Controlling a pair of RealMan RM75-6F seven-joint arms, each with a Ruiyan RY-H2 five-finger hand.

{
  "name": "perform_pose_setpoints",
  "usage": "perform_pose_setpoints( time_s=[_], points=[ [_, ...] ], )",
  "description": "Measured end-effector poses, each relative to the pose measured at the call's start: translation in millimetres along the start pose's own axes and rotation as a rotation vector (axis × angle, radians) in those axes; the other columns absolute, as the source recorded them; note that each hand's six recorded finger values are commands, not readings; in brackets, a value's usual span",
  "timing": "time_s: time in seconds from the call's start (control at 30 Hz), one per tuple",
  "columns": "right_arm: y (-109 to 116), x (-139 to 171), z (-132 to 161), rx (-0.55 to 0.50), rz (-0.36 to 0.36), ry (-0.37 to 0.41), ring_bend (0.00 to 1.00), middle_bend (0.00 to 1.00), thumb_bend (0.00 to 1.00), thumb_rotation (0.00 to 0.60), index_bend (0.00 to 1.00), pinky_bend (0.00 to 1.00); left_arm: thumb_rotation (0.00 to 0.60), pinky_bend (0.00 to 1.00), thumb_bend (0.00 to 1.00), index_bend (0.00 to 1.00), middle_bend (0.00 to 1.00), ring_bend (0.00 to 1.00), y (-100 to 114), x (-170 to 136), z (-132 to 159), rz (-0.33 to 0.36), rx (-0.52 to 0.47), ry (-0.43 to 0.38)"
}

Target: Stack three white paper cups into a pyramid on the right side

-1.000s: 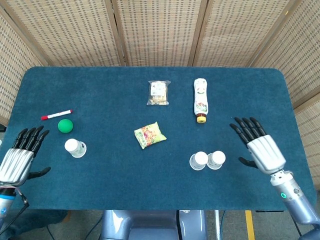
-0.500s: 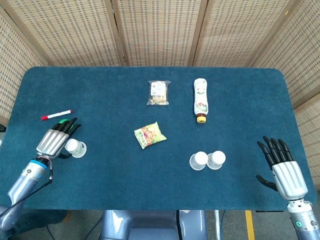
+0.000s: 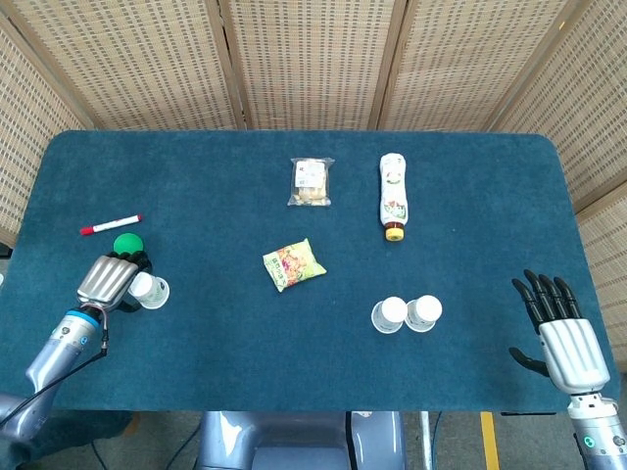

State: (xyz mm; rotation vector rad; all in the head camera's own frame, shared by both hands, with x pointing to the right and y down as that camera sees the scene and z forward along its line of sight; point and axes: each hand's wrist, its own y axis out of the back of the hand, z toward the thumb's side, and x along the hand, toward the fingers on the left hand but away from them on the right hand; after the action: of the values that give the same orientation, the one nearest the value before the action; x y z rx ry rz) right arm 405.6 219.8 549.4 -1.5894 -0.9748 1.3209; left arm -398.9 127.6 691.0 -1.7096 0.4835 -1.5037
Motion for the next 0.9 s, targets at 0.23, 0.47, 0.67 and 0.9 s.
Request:
perform_pose_setpoints(
  time_s=[0.23, 0.47, 0.67, 0.9],
  points=[
    [2.1, 0.5, 0.5, -0.003, -0.005, -0.001, 0.00, 0.03, 0.00, 0.600, 0.02, 0.00, 0.600, 0.48, 0.04, 0.59, 0.44, 0.48, 6.1, 0.3, -3.4, 0.028, -0.013, 0.021],
    [4.1, 0.7, 1.0, -0.001, -0.010, -0.003, 0.00, 0.04, 0.00, 0.600, 0.03, 0.00, 0.600, 0.47, 0.04, 0.56, 0.44, 0.48, 27.7, -1.5, 13.5, 0.087, -0.050, -0.045],
    [7.0, 0.0, 2.1, 0.005, -0.020, -0.007, 0.00, 0.05, 0.00, 0.600, 0.03, 0.00, 0.600, 0.47, 0.04, 0.56, 0.44, 0.48, 66.6, 1.4, 70.4, 0.162, -0.075, -0.226],
    [8.6, 0.0, 0.4, 0.013, -0.025, -0.021, 0.00, 0.05, 0.00, 0.600, 0.03, 0.00, 0.600, 0.47, 0.03, 0.56, 0.44, 0.48, 97.1, 15.4, 158.4, 0.156, -0.058, -0.448]
  ],
)
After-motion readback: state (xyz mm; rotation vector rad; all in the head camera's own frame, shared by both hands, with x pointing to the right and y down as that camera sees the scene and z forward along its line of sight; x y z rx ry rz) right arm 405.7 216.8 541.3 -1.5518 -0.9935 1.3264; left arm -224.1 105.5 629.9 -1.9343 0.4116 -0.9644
